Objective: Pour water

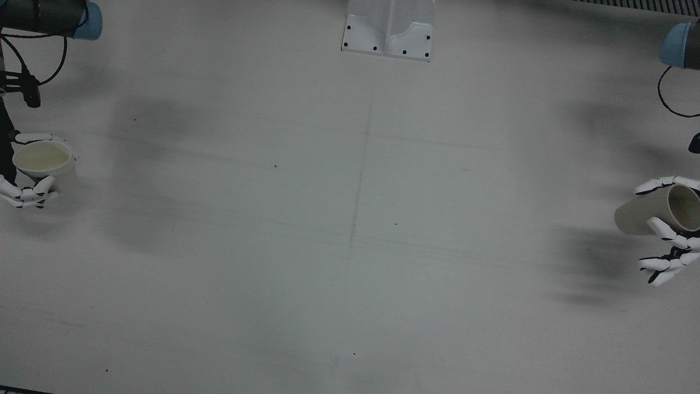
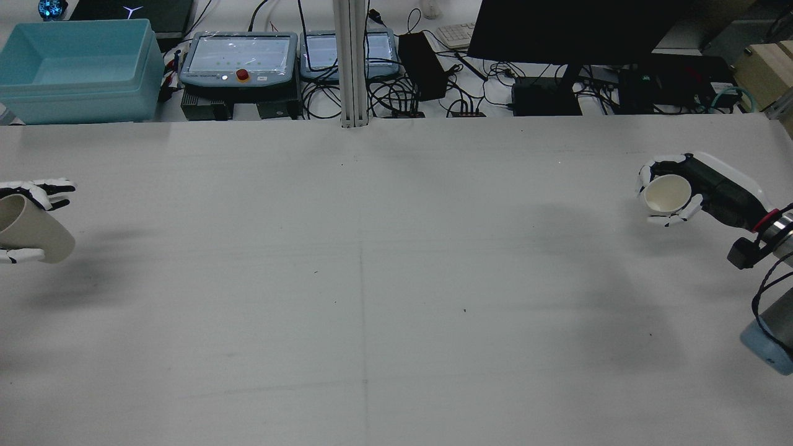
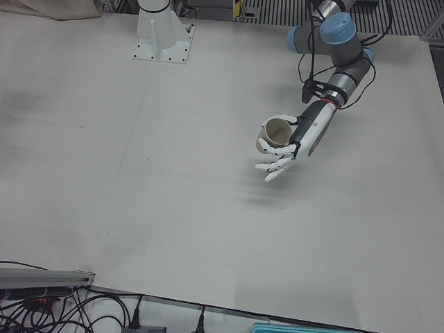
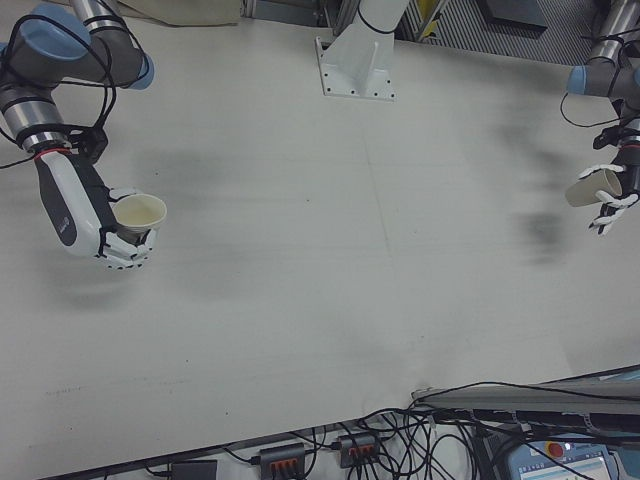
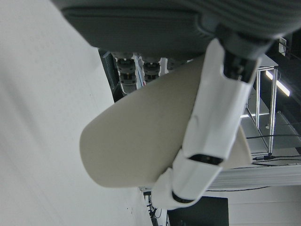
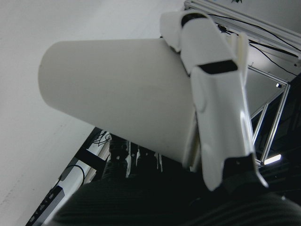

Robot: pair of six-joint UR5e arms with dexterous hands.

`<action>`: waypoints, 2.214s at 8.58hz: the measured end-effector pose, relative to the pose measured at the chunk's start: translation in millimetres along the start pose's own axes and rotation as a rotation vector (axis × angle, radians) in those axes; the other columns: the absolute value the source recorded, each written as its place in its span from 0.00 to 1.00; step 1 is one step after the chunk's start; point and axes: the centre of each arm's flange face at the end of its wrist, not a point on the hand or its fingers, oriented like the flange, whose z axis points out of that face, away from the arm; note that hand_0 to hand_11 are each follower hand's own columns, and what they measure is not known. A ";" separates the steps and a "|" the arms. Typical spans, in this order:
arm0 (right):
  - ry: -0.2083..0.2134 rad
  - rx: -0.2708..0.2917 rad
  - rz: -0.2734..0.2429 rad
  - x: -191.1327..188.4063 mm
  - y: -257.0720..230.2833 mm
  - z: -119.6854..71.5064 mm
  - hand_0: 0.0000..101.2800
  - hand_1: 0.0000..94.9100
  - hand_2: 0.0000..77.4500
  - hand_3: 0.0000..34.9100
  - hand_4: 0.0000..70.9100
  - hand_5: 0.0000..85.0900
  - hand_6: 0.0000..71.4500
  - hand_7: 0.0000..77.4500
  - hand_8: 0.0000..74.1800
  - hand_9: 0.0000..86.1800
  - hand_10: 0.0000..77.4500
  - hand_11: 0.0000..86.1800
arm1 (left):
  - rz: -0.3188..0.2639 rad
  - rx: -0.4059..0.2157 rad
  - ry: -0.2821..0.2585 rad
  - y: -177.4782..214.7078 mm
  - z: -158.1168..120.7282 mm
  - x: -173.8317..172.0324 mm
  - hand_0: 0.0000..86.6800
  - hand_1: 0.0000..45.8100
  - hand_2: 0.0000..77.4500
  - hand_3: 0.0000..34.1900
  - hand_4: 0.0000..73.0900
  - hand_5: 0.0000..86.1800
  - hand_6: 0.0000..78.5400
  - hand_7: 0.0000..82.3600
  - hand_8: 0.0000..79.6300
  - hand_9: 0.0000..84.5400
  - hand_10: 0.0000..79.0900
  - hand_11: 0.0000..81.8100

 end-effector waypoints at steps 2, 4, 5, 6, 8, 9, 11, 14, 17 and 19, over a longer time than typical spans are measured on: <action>-0.101 0.018 0.113 -49.9 52.1 16.0 0.80 0.18 0.42 0.00 0.35 0.65 0.62 0.83 0.45 0.53 0.42 0.56 | 0.005 -0.037 -0.069 37.9 23.9 -29.5 0.93 0.52 0.37 0.00 0.69 0.43 0.31 0.28 0.13 0.14 0.12 0.21; -0.183 0.014 0.139 -124.4 116.2 58.3 0.79 0.18 0.42 0.00 0.35 0.69 0.64 0.85 0.48 0.53 0.42 0.62 | -0.009 -0.084 -0.162 94.9 74.3 -88.9 0.93 0.52 0.37 0.00 0.69 0.43 0.31 0.28 0.13 0.12 0.12 0.20; -0.222 -0.004 0.140 -160.2 149.1 75.0 0.79 0.18 0.42 0.00 0.35 0.69 0.66 0.86 0.49 0.53 0.42 0.62 | -0.014 -0.095 -0.187 127.2 100.7 -110.3 0.93 0.52 0.37 0.00 0.69 0.43 0.31 0.28 0.13 0.12 0.12 0.20; -0.255 -0.030 0.139 -192.8 183.4 89.8 0.79 0.12 0.44 0.00 0.35 0.69 0.68 0.87 0.50 0.54 0.42 0.62 | -0.010 -0.101 -0.206 161.3 128.9 -127.6 0.93 0.52 0.37 0.00 0.69 0.43 0.32 0.28 0.13 0.12 0.12 0.20; -0.312 -0.103 0.092 -254.5 268.7 124.4 0.79 0.12 0.44 0.00 0.35 0.69 0.70 0.89 0.52 0.57 0.42 0.62 | 0.008 -0.096 -0.253 232.1 183.0 -163.2 0.93 0.51 0.37 0.00 0.69 0.43 0.32 0.28 0.13 0.12 0.11 0.20; -0.345 -0.146 0.026 -288.5 322.9 142.6 0.79 0.12 0.44 0.00 0.35 0.72 0.70 0.89 0.52 0.58 0.42 0.66 | 0.024 -0.087 -0.275 259.2 201.2 -177.5 0.93 0.51 0.37 0.00 0.69 0.42 0.32 0.27 0.13 0.10 0.11 0.17; -0.366 -0.213 -0.138 -316.3 425.5 168.9 0.79 0.12 0.44 0.01 0.40 0.73 0.70 0.89 0.51 0.58 0.43 0.71 | 0.060 -0.085 -0.289 287.1 217.7 -186.5 0.93 0.51 0.37 0.00 0.69 0.42 0.33 0.27 0.13 0.12 0.06 0.17; -0.243 -0.248 -0.349 -241.8 511.1 187.8 0.79 0.10 0.45 0.00 0.41 0.76 0.76 0.88 0.47 0.54 0.50 0.63 | 0.088 -0.076 -0.220 291.3 231.6 -139.6 0.93 0.51 0.37 0.00 0.69 0.43 0.33 0.26 0.13 0.12 0.10 0.18; -0.138 -0.205 -0.474 -176.6 523.0 209.6 0.79 0.10 0.45 0.00 0.41 0.76 0.76 0.89 0.44 0.52 0.46 0.62 | 0.133 -0.085 -0.126 285.0 232.1 -37.0 0.93 0.51 0.37 0.00 0.69 0.43 0.29 0.24 0.13 0.12 0.10 0.18; -0.121 -0.171 -0.509 -159.1 521.9 218.1 0.79 0.10 0.45 0.00 0.41 0.76 0.76 0.89 0.43 0.51 0.46 0.62 | 0.227 -0.129 -0.132 306.3 214.4 -14.5 0.92 0.51 0.37 0.00 0.69 0.43 0.28 0.26 0.12 0.12 0.10 0.18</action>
